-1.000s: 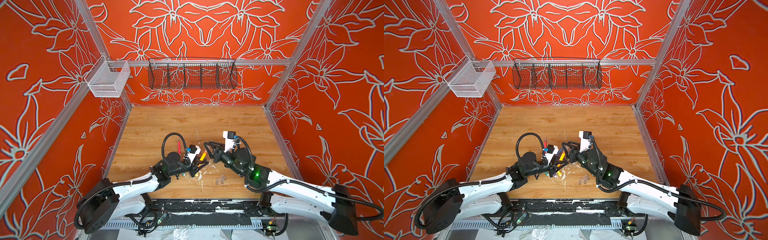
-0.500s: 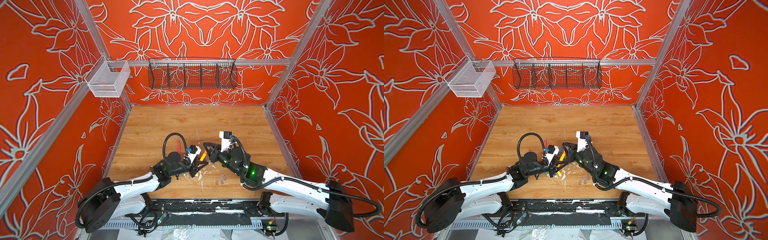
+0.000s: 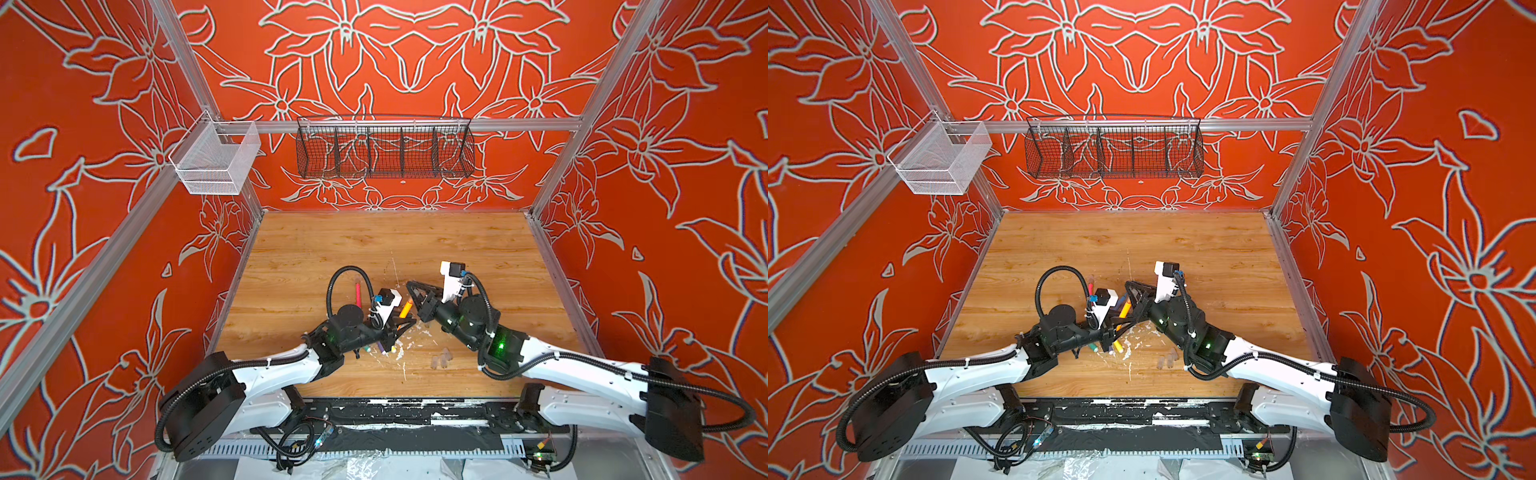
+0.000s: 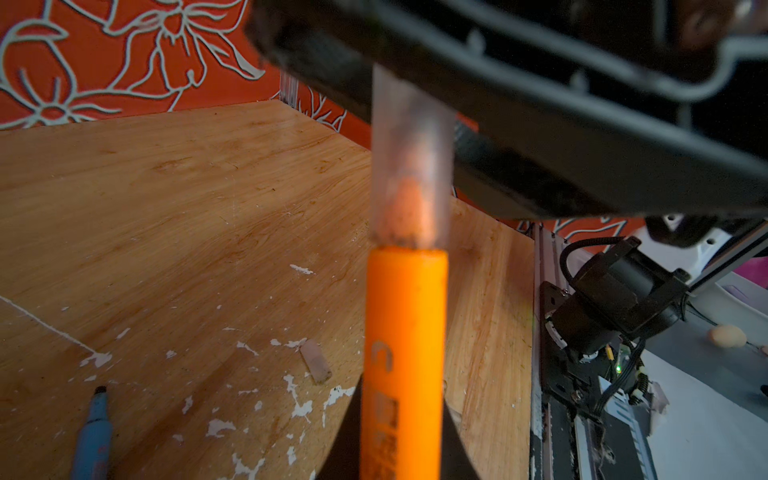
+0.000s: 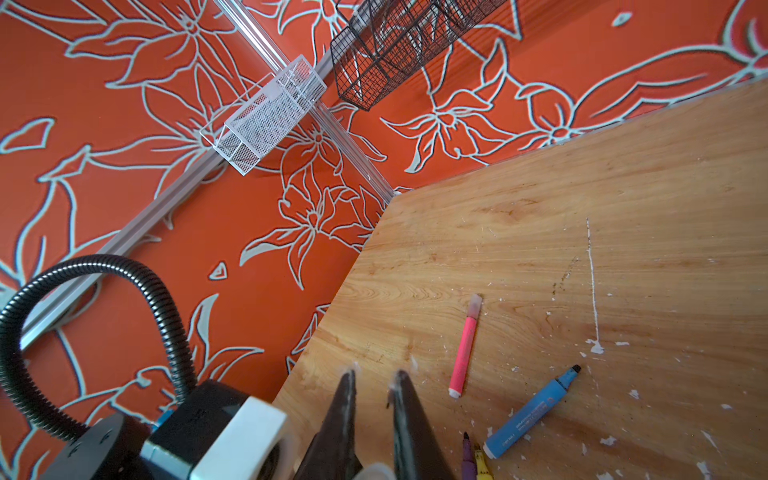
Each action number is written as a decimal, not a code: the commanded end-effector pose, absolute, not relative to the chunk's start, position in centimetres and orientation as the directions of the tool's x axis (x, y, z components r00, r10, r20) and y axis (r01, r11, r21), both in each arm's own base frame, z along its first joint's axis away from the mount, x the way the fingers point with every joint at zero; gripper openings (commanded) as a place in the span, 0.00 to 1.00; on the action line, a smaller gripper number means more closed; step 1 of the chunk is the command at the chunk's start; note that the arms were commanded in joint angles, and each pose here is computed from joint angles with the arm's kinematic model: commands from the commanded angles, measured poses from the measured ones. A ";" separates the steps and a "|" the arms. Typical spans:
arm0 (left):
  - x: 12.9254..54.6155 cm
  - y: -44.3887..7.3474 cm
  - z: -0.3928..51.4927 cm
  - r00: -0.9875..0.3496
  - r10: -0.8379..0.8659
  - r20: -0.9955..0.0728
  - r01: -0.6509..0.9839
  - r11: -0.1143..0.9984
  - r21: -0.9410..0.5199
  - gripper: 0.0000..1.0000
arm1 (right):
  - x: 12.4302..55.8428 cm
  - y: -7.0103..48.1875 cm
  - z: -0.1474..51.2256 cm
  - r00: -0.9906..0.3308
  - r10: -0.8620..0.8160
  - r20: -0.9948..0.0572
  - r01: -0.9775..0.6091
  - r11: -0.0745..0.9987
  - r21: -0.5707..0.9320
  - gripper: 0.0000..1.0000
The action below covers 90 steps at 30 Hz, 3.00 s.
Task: Insert the pens into the pen caps
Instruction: 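Open the right gripper off the cap while the left gripper holds the marker, then set the capped orange marker down with the left gripper while the right arm withdraws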
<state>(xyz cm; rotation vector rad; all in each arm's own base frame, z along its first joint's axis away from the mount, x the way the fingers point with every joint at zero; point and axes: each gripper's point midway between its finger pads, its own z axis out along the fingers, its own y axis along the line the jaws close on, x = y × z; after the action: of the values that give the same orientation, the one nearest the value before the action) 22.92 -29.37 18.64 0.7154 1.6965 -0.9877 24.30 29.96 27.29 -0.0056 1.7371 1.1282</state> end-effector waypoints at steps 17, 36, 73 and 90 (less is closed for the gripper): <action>34.0 -23.0 35.6 -0.085 -0.445 -0.892 0.704 0.607 -0.370 0.00 | 19.3 33.3 20.3 -0.655 0.293 -0.696 -0.507 0.513 0.693 0.00; 32.5 -20.8 19.4 -0.437 -0.235 -0.868 0.483 0.753 -0.447 0.00 | 26.0 19.9 26.3 -0.385 0.263 -0.885 -0.262 0.888 0.378 0.59; 34.3 -9.1 3.7 -0.681 -0.442 -0.584 -0.340 0.897 -0.282 0.05 | 27.7 0.8 17.4 -0.257 0.185 -0.949 0.356 0.931 0.085 0.89; 34.8 -10.1 4.0 -0.725 -0.360 -0.588 -0.254 0.932 -0.257 0.35 | 27.6 0.4 14.5 -0.260 0.293 -0.920 0.310 0.928 0.208 0.83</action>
<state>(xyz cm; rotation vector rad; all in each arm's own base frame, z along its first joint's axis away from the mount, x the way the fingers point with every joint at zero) 34.48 -10.22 3.36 -0.4492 2.4260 -0.2160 27.48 -0.11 14.37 0.4564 1.8723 -0.0699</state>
